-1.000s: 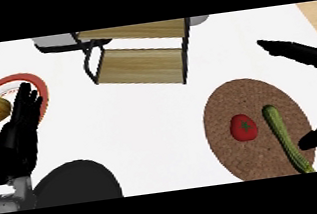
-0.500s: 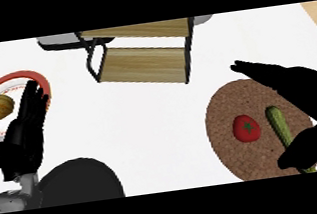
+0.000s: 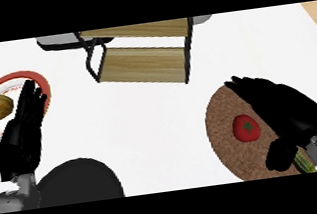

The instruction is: Pick the tomato from the placemat and place it in the tiered shelf

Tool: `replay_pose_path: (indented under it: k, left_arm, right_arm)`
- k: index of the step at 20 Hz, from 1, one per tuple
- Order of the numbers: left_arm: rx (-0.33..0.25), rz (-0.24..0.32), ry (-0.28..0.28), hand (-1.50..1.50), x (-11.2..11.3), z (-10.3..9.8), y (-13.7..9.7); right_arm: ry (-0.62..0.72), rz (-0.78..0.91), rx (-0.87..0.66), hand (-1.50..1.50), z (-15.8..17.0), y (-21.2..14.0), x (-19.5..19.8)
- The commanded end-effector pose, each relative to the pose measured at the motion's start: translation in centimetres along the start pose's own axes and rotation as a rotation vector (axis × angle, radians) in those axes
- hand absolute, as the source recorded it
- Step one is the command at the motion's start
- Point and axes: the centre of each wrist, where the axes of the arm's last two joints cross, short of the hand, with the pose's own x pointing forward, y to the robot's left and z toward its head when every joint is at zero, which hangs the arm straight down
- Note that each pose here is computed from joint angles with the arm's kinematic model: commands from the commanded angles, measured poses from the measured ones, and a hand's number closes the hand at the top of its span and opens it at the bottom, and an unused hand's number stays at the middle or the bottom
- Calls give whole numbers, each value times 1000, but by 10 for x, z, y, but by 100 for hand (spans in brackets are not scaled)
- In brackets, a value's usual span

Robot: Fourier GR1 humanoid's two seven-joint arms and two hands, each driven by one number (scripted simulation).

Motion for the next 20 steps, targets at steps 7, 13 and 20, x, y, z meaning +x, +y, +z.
replay_pose_path:
  k: [7,13,20]
  left_arm:
    - [4,-3,-4,0,-3,11,21]
    - [12,-12,-17,0,6,-5,1]
    - [12,2,-9,0,7,10,-4]
  right_arm:
    - [59,1,9,-150,-23,28,-19]
    - [54,11,12,-150,-12,53,-42]
    - [56,1,6,-150,-36,54,-22]
